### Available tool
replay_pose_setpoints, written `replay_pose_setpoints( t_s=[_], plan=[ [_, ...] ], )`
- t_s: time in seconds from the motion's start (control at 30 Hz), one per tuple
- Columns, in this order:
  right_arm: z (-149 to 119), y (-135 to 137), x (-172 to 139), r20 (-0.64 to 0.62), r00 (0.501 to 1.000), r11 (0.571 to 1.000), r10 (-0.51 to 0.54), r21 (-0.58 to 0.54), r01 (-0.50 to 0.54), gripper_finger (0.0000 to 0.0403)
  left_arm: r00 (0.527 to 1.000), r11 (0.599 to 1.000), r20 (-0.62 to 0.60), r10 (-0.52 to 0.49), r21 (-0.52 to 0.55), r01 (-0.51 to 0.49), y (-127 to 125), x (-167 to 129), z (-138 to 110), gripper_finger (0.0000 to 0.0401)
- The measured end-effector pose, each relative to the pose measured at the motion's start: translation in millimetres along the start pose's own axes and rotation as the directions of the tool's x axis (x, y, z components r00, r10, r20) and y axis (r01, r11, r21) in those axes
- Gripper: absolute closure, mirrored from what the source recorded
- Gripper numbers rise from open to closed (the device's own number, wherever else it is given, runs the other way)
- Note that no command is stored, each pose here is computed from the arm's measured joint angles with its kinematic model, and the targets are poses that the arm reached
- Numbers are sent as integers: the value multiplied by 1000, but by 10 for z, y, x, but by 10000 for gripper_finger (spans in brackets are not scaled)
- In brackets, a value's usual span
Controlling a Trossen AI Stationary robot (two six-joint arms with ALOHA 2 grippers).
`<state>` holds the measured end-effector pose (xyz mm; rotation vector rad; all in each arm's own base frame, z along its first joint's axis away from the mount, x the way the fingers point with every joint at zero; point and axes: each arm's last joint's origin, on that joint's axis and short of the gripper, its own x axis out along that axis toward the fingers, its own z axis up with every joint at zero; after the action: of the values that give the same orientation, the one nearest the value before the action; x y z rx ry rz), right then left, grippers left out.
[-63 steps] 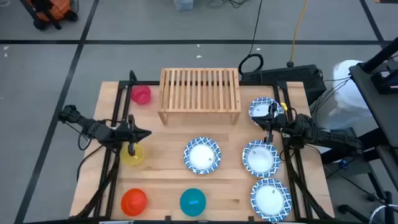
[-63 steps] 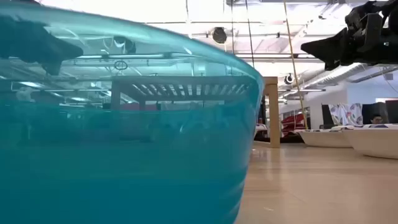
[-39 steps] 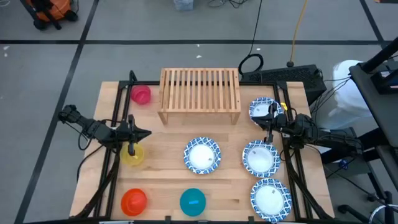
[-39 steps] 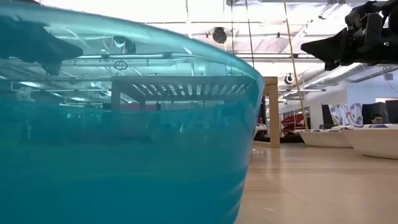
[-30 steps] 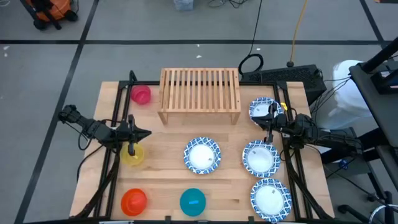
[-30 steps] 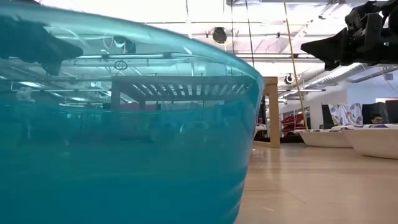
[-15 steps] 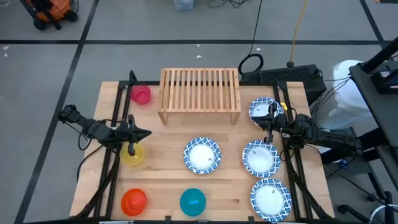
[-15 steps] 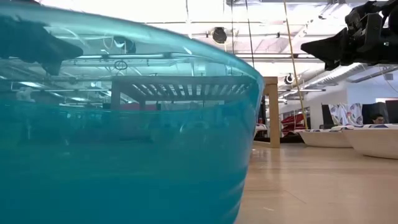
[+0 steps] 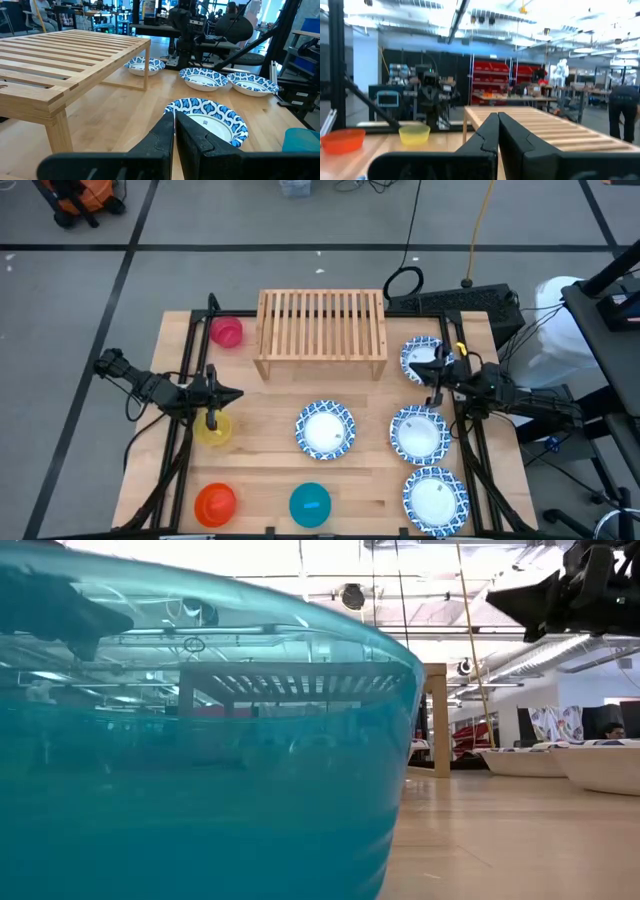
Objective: Place and stack bowls onto a shelf
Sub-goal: Put the white bowl on the shelf
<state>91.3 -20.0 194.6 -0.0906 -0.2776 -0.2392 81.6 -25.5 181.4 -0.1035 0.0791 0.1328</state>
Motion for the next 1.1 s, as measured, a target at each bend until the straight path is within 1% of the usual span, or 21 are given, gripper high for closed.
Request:
replay_pose_setpoints(
  t_s=[0.1, 0.33, 0.4, 0.57, 0.63, 0.7, 0.77, 0.8, 0.83, 1.03, 1.1],
  plan=[
    [33, -2, 0, 34, 999, 1000, -2, 1, 2, 403, 1000, 1000, 0, 0, 0, 0, 0, 0, 0, 377],
    [28, -3, 0, 29, 1000, 1000, -6, -2, 6, 403, 1000, 1000, 0, 0, 0, 0, 0, 0, 0, 377],
    [18, -11, 0, 17, 999, 999, -30, -8, 31, 403, 1000, 1000, 0, 0, 0, 0, 0, 0, 0, 377],
    [-16, -11, 0, -19, 999, 999, -35, -12, 35, 403, 1000, 1000, 0, 0, 0, 0, 0, 0, 0, 377],
    [-32, -17, 0, -36, 998, 998, -61, -4, 61, 403, 1000, 1000, 0, 0, 0, 0, 0, 0, 0, 377],
    [-76, -27, -4, -88, 991, 995, -100, -2, 100, 403, 1000, 1000, 0, 0, 0, 0, 0, 0, 0, 377],
    [-175, -32, -19, -201, 971, 991, -130, -18, 129, 403, 1000, 1000, 0, 0, 0, 0, 0, 0, 0, 377],
    [-240, -31, -32, -273, 952, 991, -136, -39, 131, 403, 1000, 1000, 0, 0, 0, 0, 0, 0, 0, 377],
    [-245, -34, -42, -325, 935, 989, -144, -59, 132, 403, 1000, 1000, 0, 0, 0, 0, 0, 0, 0, 377],
    [19, -51, -34, -455, 880, 990, -138, -51, 129, 403, 1000, 1000, 1, 0, 0, 0, 0, 0, 1, 377],
    [145, -59, 7, -451, 882, 990, -140, -45, 134, 403, 1000, 1000, 1, 0, -1, 0, 0, 0, 1, 377]
  ],
)
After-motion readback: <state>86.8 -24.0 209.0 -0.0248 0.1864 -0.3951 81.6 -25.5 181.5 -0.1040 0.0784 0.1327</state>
